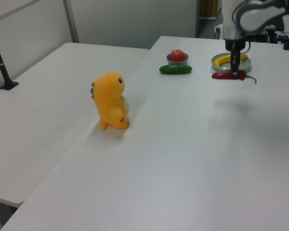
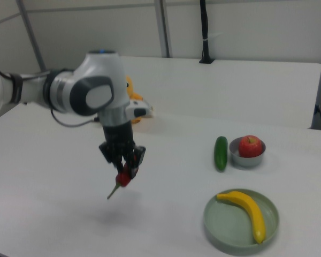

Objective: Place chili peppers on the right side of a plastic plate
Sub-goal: 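Carry the chili pepper over to the green plate beside the banana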

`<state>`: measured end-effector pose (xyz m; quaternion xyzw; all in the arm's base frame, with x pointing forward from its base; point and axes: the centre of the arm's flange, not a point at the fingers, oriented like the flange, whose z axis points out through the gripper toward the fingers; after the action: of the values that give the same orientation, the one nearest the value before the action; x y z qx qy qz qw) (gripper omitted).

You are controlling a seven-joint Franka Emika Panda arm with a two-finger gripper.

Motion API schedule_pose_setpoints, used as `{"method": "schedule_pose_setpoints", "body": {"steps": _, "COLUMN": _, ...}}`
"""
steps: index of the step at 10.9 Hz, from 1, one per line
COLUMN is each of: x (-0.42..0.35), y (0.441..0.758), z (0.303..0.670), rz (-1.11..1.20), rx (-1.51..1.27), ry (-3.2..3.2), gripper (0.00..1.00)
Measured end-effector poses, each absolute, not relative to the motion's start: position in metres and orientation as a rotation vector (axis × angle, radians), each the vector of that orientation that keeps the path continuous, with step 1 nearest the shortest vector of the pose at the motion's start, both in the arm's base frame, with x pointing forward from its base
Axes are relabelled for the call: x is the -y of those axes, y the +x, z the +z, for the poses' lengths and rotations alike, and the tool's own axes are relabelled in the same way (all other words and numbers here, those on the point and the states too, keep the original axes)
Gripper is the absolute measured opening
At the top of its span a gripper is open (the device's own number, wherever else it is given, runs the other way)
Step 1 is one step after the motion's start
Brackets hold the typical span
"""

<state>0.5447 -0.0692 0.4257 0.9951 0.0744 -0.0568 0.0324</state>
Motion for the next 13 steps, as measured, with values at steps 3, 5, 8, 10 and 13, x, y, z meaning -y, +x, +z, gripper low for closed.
{"method": "schedule_pose_setpoints", "body": {"steps": 3, "x": 0.106, "y": 0.553, "z": 0.494, "rz": -0.119, "rx": -0.112, "ry": 3.146, "gripper": 0.37}}
{"method": "schedule_pose_setpoints", "body": {"steps": 5, "x": 0.147, "y": 0.551, "z": 0.533, "rz": -0.015, "rx": -0.104, "ry": 3.206, "gripper": 0.37}}
{"method": "schedule_pose_setpoints", "body": {"steps": 8, "x": 0.205, "y": 0.543, "z": 0.545, "rz": 0.043, "rx": -0.185, "ry": 3.199, "gripper": 0.37}}
{"method": "schedule_pose_setpoints", "body": {"steps": 10, "x": 0.247, "y": 0.544, "z": 0.534, "rz": 0.029, "rx": -0.240, "ry": 3.186, "gripper": 0.37}}
{"method": "schedule_pose_setpoints", "body": {"steps": 13, "x": 0.312, "y": 0.561, "z": 0.514, "rz": 0.153, "rx": -0.239, "ry": 3.098, "gripper": 0.37}}
